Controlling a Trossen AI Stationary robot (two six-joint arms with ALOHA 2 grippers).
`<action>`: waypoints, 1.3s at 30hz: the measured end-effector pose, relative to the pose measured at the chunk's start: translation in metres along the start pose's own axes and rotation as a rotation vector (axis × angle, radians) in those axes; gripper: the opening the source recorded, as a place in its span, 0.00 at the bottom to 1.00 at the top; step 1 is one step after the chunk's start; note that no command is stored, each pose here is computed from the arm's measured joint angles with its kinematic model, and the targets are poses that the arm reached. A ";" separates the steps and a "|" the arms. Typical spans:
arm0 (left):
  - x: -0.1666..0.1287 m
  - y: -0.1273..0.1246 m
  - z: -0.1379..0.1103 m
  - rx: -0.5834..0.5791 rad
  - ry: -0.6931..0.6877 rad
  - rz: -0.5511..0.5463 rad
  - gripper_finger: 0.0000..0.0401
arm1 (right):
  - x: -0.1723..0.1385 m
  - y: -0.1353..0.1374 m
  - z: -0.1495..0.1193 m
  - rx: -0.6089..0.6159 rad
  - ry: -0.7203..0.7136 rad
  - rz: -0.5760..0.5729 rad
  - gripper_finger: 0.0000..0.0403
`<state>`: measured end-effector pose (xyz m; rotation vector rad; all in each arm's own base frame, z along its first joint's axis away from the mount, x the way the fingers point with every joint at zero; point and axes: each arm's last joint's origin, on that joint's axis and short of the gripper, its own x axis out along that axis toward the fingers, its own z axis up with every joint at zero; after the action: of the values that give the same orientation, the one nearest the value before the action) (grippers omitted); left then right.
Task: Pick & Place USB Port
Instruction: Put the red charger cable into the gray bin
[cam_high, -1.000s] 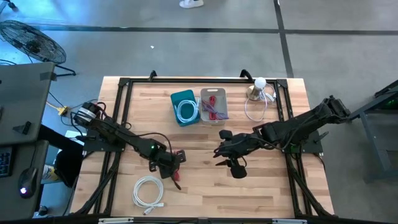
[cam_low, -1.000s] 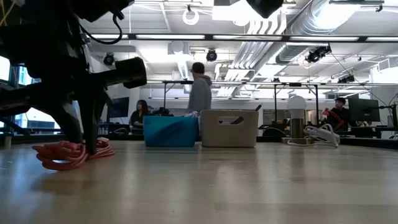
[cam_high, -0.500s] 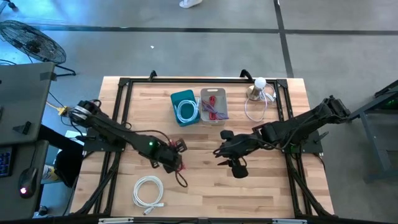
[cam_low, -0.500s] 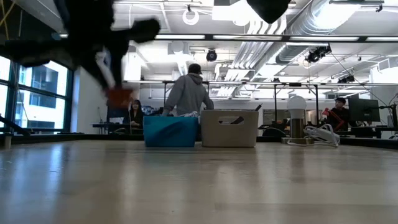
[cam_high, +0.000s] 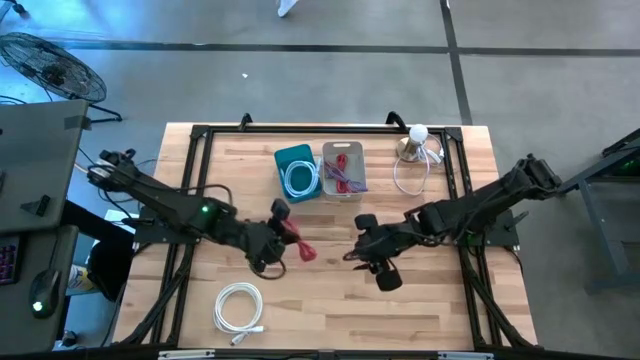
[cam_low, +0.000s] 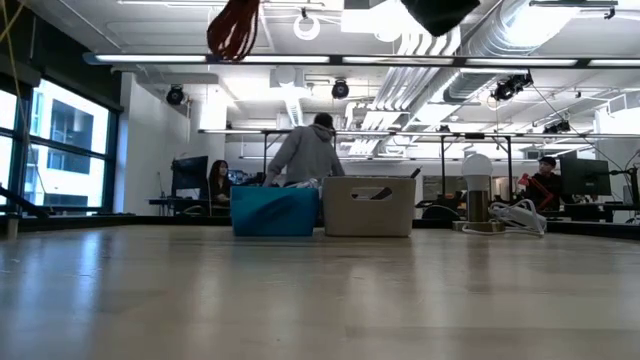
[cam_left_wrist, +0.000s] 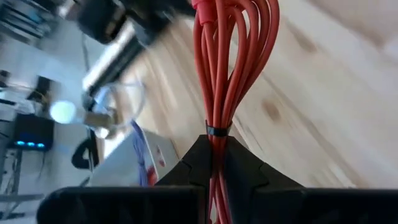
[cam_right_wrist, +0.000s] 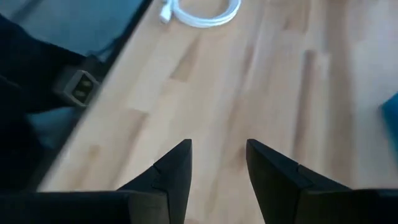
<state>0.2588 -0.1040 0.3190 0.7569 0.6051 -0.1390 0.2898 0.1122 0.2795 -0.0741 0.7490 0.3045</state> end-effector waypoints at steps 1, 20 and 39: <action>-0.002 0.001 0.000 -0.015 -0.027 0.016 0.05 | 0.000 0.002 0.000 -0.042 -0.009 -0.032 0.36; 0.008 -0.001 0.006 -0.088 -0.365 0.204 0.05 | -0.015 0.033 0.036 -0.438 -0.360 -0.530 0.36; 0.028 0.006 0.004 -0.058 -0.445 0.175 0.04 | -0.005 0.014 0.049 -0.549 -0.498 -0.332 0.36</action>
<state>0.2853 -0.1003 0.3093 0.6906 0.1188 -0.1232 0.3147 0.1334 0.3195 -0.6142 0.1363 0.1905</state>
